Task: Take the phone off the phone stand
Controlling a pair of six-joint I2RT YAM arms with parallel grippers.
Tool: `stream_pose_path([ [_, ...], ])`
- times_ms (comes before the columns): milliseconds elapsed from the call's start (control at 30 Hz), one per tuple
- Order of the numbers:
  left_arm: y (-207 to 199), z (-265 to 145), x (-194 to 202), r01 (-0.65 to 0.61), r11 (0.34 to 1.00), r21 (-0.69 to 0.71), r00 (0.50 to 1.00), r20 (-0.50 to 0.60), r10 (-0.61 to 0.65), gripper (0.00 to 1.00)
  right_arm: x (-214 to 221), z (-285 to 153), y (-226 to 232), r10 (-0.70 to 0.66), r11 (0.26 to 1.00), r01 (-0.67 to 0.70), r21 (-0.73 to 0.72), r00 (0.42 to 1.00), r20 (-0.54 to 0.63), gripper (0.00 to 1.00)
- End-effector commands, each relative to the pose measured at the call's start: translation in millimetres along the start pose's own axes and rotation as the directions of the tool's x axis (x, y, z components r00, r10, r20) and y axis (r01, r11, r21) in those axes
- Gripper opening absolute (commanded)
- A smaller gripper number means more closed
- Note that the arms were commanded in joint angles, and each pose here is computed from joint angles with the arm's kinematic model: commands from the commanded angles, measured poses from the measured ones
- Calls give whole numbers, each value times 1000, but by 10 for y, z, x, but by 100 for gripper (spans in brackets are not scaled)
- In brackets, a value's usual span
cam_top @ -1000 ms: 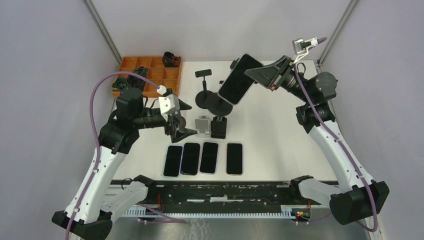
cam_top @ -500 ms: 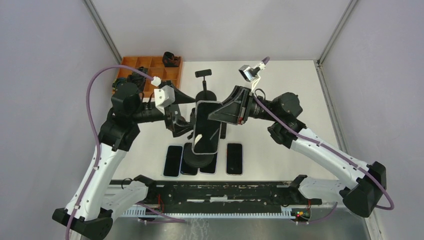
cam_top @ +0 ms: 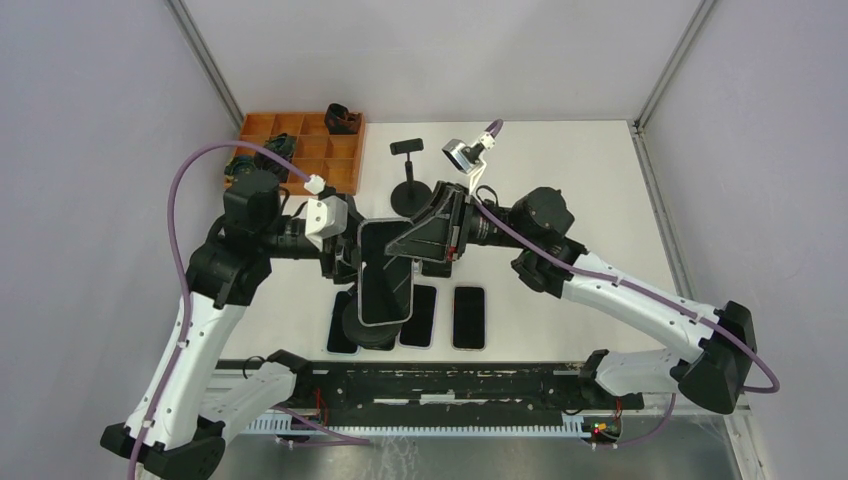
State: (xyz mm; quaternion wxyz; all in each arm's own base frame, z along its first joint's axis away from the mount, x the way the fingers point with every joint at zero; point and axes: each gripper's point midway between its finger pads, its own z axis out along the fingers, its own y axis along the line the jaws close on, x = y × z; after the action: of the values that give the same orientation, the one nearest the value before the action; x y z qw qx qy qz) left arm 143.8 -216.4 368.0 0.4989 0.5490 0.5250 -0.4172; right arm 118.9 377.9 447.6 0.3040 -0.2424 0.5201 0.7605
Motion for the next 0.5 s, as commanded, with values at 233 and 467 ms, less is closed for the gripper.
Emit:
stream_pose_path([
  [233,-179,-96,-84,-130,991,26,992,5,130,4,-439,28,381,-245,969,244,28,955,167,0],
  [467,-228,-94,-83,-116,992,48,993,13,115,2,-377,-21,285,-294,954,284,99,950,102,28],
])
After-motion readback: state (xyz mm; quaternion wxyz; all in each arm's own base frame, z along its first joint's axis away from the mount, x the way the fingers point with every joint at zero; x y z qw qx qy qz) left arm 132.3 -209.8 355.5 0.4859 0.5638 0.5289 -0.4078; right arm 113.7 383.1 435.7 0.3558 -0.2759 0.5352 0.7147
